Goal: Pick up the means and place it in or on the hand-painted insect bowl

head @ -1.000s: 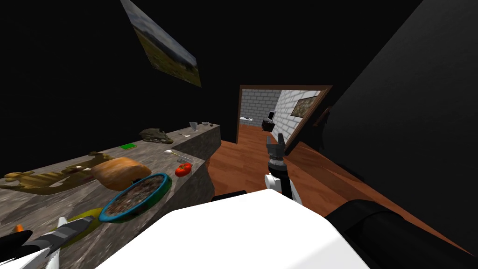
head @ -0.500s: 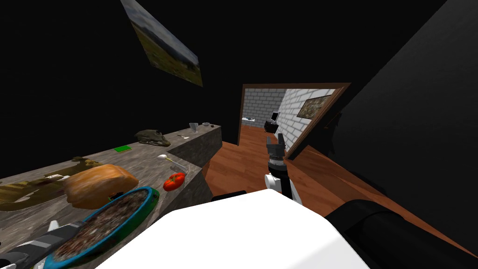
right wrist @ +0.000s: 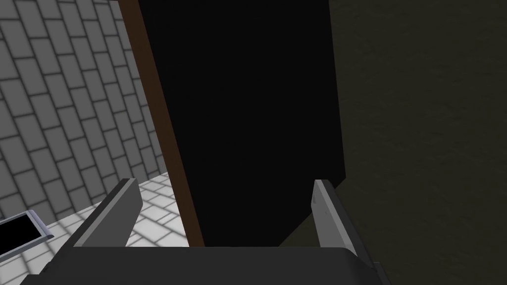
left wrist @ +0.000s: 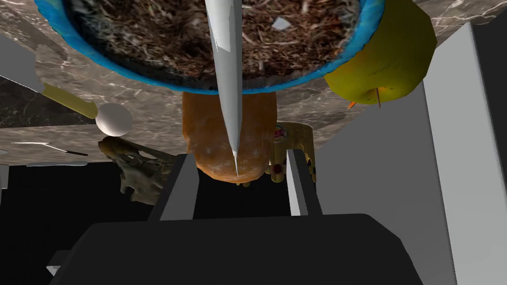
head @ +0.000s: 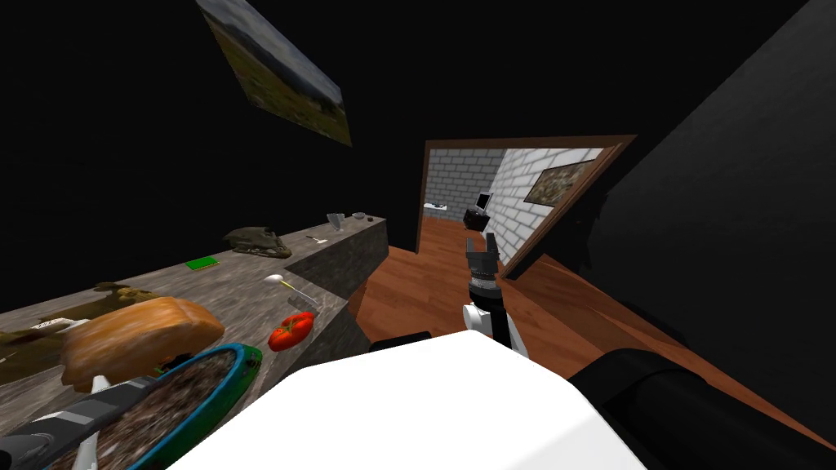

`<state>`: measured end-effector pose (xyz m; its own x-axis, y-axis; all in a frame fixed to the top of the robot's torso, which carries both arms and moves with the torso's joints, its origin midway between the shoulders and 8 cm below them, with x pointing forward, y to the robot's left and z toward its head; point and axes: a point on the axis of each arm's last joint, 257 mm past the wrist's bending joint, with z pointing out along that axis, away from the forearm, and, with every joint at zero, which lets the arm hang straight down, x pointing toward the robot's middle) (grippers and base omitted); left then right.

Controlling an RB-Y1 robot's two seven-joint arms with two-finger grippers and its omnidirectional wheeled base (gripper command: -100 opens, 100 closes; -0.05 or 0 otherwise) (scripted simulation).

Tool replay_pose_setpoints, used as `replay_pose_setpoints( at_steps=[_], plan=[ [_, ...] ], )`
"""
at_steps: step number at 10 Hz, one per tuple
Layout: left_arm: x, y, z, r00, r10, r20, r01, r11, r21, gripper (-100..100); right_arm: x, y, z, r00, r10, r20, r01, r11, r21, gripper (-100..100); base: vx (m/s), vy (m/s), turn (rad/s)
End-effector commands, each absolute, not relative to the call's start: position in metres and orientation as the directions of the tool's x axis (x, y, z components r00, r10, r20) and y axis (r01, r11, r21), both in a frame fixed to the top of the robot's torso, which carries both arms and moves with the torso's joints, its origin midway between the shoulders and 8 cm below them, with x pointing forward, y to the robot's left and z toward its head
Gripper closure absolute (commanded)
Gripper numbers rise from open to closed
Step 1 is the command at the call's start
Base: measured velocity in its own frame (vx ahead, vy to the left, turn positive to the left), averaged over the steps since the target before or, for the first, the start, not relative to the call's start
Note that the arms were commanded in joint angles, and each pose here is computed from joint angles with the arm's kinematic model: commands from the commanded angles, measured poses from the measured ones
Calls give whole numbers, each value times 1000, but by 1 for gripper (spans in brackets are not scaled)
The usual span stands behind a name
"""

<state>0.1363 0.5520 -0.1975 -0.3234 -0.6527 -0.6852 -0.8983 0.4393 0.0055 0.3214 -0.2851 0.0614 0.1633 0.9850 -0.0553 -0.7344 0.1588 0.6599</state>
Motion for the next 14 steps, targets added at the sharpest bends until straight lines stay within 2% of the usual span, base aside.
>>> replay_pose_setpoints(
  at_steps=[1, 4, 5, 6, 14],
  plan=[
    [136, 552, -198, -323, -653, -685, -898, 439, 5, -100, 321, -285, 61, 163, 985, -55, -734, 159, 660, 0, 0, 0, 0],
    [136, 552, -198, -323, -653, -685, -898, 439, 5, -100, 321, -285, 61, 163, 985, -55, -734, 159, 660, 0, 0, 0, 0],
    [136, 552, -198, -323, -653, -685, -898, 439, 5, 0, 321, -285, 61, 163, 985, -55, -734, 159, 660, 0, 0, 0, 0],
    [135, 557, -187, -318, -656, -684, -902, 431, 6, -100, 321, -285, 61, 163, 985, -55, -734, 159, 660, 0, -12, -13, -54],
    [129, 572, -140, -296, -662, -688, -914, 405, 3, -100, 321, -285, 61, 163, 985, -55, -734, 159, 660, 0, -17, -19, -39]
  ],
)
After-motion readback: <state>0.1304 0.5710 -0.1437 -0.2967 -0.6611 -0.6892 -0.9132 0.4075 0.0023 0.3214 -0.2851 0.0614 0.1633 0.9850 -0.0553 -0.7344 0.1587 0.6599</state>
